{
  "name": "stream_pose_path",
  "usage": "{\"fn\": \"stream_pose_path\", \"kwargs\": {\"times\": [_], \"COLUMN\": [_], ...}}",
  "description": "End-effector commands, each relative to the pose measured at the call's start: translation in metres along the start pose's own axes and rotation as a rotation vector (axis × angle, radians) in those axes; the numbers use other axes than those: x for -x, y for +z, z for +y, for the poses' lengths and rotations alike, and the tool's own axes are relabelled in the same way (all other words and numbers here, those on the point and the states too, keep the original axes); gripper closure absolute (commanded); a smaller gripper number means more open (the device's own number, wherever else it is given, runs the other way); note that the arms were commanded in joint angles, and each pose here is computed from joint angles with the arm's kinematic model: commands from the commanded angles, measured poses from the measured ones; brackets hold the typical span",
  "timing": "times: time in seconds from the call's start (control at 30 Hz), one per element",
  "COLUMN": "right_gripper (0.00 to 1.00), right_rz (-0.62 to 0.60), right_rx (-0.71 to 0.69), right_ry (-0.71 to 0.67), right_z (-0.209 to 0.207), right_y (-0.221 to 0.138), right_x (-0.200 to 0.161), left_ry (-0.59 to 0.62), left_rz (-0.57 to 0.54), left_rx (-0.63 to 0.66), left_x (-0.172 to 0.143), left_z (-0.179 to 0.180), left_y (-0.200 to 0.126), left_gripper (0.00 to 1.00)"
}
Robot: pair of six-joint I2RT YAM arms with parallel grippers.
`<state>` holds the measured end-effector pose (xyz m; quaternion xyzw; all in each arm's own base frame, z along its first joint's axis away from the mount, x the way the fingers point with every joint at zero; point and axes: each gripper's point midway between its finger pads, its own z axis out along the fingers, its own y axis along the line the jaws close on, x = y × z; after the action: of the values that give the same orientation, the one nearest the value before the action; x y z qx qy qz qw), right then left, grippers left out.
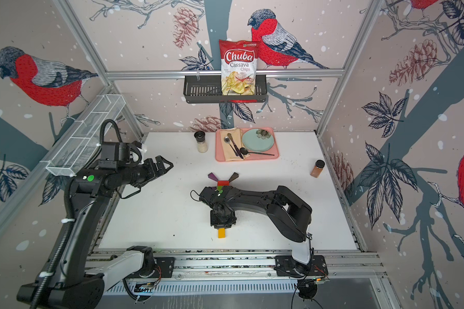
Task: Assemble a small pinwheel with building blocks
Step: Assemble the building block at the center of the board.
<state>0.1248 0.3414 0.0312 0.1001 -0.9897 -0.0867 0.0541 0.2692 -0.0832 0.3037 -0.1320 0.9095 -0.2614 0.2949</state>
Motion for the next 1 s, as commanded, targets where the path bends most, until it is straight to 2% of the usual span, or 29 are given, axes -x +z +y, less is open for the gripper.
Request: {"fn": "stream_pose_path", "kwargs": {"times": [0.0, 0.97], "right_gripper": [0.77, 0.77], "right_rz": [-0.03, -0.063], "right_rx": [-0.004, -0.004], "right_ry": [0.026, 0.073], "right_z": [0.0, -0.004], "right_y": [0.002, 0.006], "right_x": [0.007, 0.028], "left_ry": [0.009, 0.025], "left_rz": [-0.005, -0.002], "left_rx": [-0.02, -0.022], "left_x": [0.001, 0.001], "left_z": [-0.004, -0.006], "left_y": [-0.001, 0.001], "left_gripper": [0.03, 0.03]}}
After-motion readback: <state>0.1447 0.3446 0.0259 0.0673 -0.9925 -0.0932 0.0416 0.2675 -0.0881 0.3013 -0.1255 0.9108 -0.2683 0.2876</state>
